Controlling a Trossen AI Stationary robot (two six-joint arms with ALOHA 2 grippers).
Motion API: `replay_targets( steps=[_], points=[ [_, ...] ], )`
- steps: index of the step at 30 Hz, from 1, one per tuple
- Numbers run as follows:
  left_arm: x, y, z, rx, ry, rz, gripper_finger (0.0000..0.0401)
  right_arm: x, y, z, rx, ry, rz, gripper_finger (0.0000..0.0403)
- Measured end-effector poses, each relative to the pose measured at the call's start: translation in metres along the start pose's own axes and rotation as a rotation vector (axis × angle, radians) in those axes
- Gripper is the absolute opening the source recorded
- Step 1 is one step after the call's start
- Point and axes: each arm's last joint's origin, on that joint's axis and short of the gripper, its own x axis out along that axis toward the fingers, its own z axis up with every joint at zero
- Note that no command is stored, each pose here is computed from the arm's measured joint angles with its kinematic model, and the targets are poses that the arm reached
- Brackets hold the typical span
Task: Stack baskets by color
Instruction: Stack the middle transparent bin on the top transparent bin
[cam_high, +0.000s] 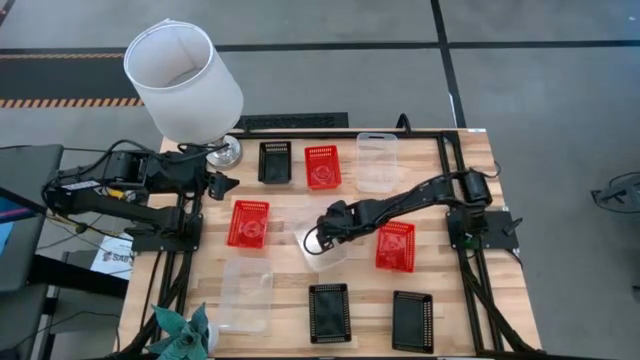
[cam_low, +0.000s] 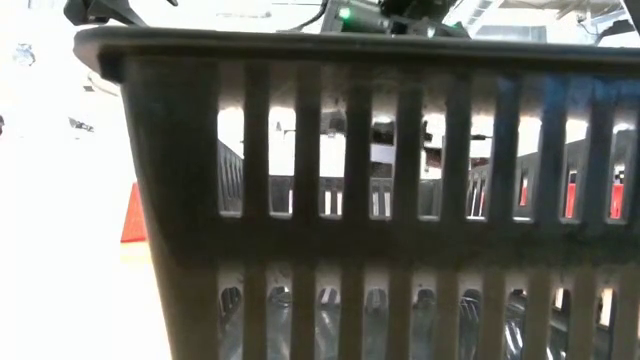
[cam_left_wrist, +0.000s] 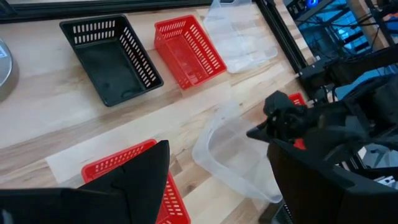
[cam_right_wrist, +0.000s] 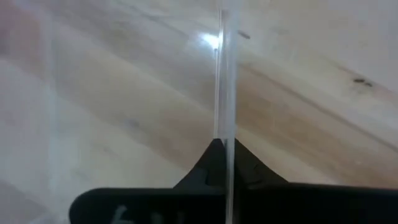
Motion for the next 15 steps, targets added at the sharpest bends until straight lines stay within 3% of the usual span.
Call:
replay_targets(
  steps=[8,12,15],
  points=[
    [0.000,0.000,0.000,0.000,0.000,0.001,0.0261,-0.075,-0.017,0.020,0.048,-0.073,0.094,0.0002],
    [0.000,0.000,0.000,-0.001,-0.002,-0.003,0.0261,-0.123,-0.053,0.047,0.122,-0.188,0.063,0.0002],
    [0.000,0.000,0.000,-0.003,-0.009,-0.002,0.0261,-0.151,-0.091,0.069,0.224,-0.308,-0.028,0.0001]
  ],
)
